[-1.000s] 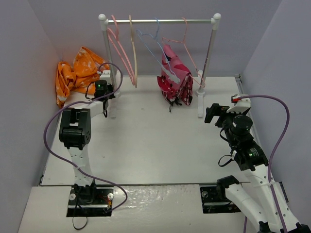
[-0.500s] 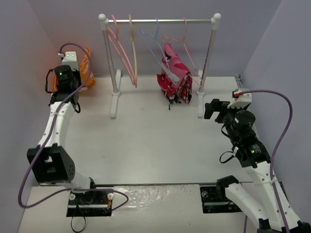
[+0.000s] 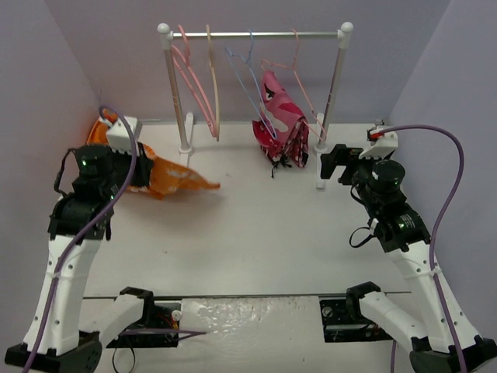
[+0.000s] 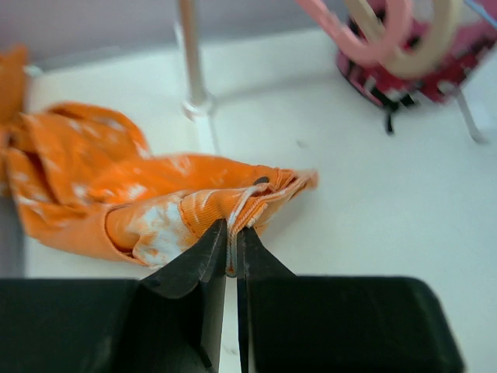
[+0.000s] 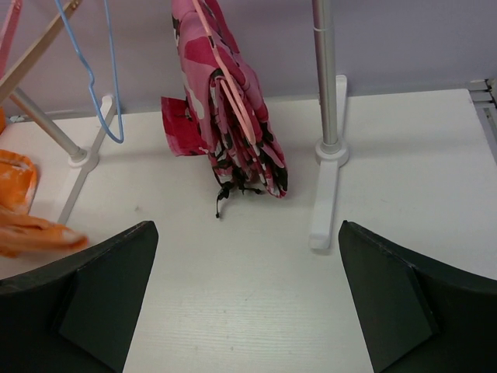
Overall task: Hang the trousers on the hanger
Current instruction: Flatten out the trousers at the center of the board.
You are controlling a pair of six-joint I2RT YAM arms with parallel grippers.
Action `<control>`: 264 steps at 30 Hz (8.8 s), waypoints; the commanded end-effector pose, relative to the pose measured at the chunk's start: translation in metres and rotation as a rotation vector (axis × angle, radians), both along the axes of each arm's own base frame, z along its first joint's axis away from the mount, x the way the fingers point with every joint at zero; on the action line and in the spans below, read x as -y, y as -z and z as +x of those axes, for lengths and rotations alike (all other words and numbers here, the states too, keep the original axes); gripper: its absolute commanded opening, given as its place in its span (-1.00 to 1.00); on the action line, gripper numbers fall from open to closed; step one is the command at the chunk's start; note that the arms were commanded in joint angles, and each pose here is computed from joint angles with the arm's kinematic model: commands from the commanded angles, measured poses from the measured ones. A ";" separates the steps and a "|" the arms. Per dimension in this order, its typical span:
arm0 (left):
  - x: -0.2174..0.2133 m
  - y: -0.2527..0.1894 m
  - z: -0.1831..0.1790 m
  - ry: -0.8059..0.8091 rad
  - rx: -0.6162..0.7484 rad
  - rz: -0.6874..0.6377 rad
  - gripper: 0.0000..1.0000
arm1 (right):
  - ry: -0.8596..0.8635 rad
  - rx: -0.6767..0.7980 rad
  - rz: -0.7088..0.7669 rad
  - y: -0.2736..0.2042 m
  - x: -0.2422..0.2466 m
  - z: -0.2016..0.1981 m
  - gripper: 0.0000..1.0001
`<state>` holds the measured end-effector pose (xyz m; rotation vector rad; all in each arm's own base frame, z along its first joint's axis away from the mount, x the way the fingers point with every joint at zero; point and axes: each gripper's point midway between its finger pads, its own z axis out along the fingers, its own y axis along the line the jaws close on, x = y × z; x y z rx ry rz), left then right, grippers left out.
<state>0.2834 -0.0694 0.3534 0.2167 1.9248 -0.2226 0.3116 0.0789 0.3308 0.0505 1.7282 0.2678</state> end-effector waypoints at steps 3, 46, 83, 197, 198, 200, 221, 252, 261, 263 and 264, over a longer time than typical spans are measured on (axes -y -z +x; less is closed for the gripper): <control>0.070 0.031 -0.038 0.184 -0.098 -0.252 -1.00 | -0.100 0.025 0.091 -0.020 -0.030 0.018 1.00; 0.193 0.083 -0.113 0.411 -0.070 -0.157 0.27 | -0.106 -0.805 0.095 0.273 -0.120 -0.042 0.71; 0.134 0.118 -0.080 0.174 -0.135 -0.150 0.27 | 0.499 -0.632 -0.057 0.157 0.119 0.056 -0.97; -0.150 0.208 -0.005 -0.846 -0.853 0.112 -1.00 | 0.331 -0.781 0.193 0.243 0.055 -0.011 0.75; -0.148 0.207 -0.002 -0.841 -0.842 0.111 -1.00 | 0.342 -0.803 0.189 0.251 0.056 -0.015 0.75; -0.146 0.204 0.002 -0.829 -0.825 0.115 -1.00 | 0.384 -0.836 0.176 0.263 0.061 -0.024 0.75; -0.132 0.197 -0.017 -0.730 -0.857 0.161 -1.00 | 0.632 -1.068 0.092 0.338 0.092 -0.052 -0.88; -0.115 0.245 0.105 -0.630 -0.965 0.326 -1.00 | 0.952 -0.762 0.217 0.252 0.190 -0.008 -1.00; -0.116 0.227 0.143 -0.628 -0.822 0.290 -1.00 | 0.942 -0.740 0.218 0.244 0.191 0.003 -1.00; -0.114 0.206 0.138 -0.645 -0.762 0.244 -1.00 | 0.946 -0.713 0.219 0.236 0.193 0.002 -1.00; -0.112 0.193 0.130 -0.661 -0.730 0.208 -1.00 | 0.947 -0.696 0.222 0.231 0.193 0.001 -1.00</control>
